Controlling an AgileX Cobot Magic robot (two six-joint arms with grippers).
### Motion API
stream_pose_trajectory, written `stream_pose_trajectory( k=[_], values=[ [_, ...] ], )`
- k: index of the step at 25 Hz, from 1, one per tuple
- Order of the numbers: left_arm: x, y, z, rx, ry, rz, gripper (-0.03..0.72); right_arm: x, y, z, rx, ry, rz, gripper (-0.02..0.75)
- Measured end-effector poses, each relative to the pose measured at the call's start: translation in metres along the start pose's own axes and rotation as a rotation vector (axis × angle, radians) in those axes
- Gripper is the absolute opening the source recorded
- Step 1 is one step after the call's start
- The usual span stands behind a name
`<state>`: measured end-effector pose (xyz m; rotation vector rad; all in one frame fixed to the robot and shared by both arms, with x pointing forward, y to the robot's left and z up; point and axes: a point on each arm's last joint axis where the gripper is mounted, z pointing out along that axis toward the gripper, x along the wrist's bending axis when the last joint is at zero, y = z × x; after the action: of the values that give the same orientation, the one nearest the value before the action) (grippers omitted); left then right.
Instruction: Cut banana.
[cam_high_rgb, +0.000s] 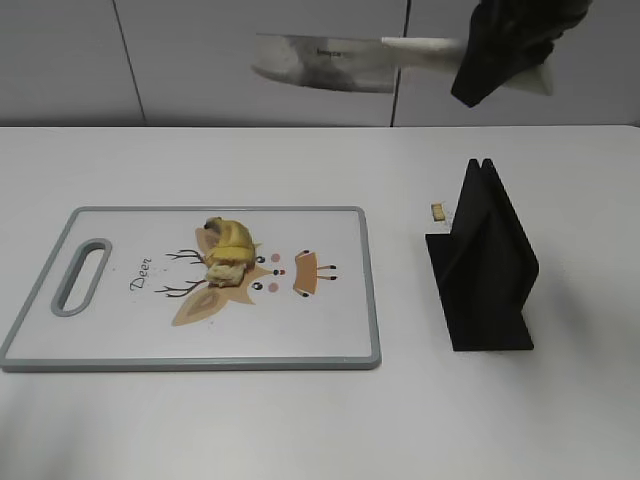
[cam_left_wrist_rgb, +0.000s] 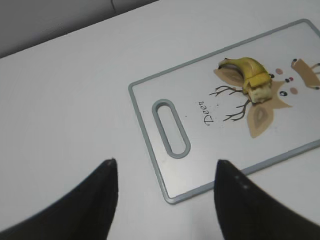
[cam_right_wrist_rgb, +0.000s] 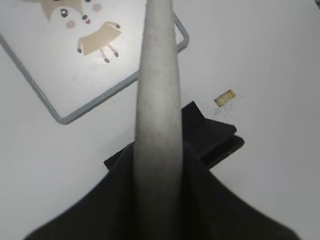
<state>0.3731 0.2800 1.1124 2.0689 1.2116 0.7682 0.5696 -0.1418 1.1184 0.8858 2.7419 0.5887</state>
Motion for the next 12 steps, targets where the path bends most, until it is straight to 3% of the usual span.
stream_pose_trajectory(
  k=[7,12],
  values=[
    [0.014,0.049,0.023,0.07,-0.176,0.24,0.585,0.004,0.008,0.015,-0.042,0.107,-0.307,0.172],
    [0.02,0.085,0.049,0.079,-0.283,0.362,0.585,0.006,0.011,0.027,-0.075,0.167,-0.409,0.172]
  ],
)
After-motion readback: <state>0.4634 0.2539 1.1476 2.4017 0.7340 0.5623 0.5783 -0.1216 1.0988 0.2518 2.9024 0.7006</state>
